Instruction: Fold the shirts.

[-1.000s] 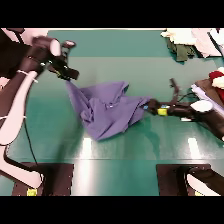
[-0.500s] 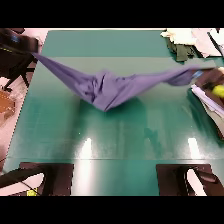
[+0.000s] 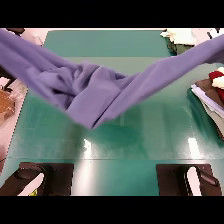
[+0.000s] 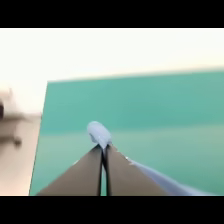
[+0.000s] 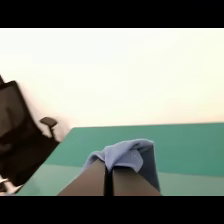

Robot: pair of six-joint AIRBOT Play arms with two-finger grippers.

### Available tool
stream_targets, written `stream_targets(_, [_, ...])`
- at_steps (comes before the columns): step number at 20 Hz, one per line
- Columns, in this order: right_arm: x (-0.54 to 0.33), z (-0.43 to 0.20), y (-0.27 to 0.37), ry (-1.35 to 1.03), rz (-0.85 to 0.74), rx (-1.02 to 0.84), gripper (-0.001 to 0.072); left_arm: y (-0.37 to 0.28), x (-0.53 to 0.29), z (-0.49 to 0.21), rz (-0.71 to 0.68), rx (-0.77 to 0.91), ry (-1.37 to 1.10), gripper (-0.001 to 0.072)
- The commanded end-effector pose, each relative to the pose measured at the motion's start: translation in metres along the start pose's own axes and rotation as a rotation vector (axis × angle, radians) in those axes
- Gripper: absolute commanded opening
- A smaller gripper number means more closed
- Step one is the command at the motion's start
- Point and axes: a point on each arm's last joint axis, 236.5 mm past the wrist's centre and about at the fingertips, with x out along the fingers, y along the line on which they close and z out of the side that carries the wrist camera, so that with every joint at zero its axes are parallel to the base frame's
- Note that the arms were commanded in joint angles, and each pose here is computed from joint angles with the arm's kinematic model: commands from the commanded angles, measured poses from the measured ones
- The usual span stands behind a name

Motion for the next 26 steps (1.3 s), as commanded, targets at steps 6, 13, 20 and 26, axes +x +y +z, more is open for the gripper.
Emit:
stream_targets(6, [0.02,-0.102,-0.092,0.256,-0.157,0.318,0.0019,-0.102,0.094,-0.162,-0.377,-0.156,0.495,0.002])
stream_targets(13, [0.029,-0.374,-0.161,0.712,-0.323,0.612,0.0019,-0.124,0.249,-0.396,-0.349,-0.317,0.845,0.002])
stream_targets(20, [0.053,-0.412,-0.157,0.841,-0.313,0.552,0.0019,-0.113,0.283,-0.446,-0.288,-0.313,0.886,0.0666])
stream_targets(26, [0.081,-0.376,-0.172,0.814,-0.325,0.445,0.0019,-0.138,0.205,-0.399,-0.477,-0.382,1.042,0.0658])
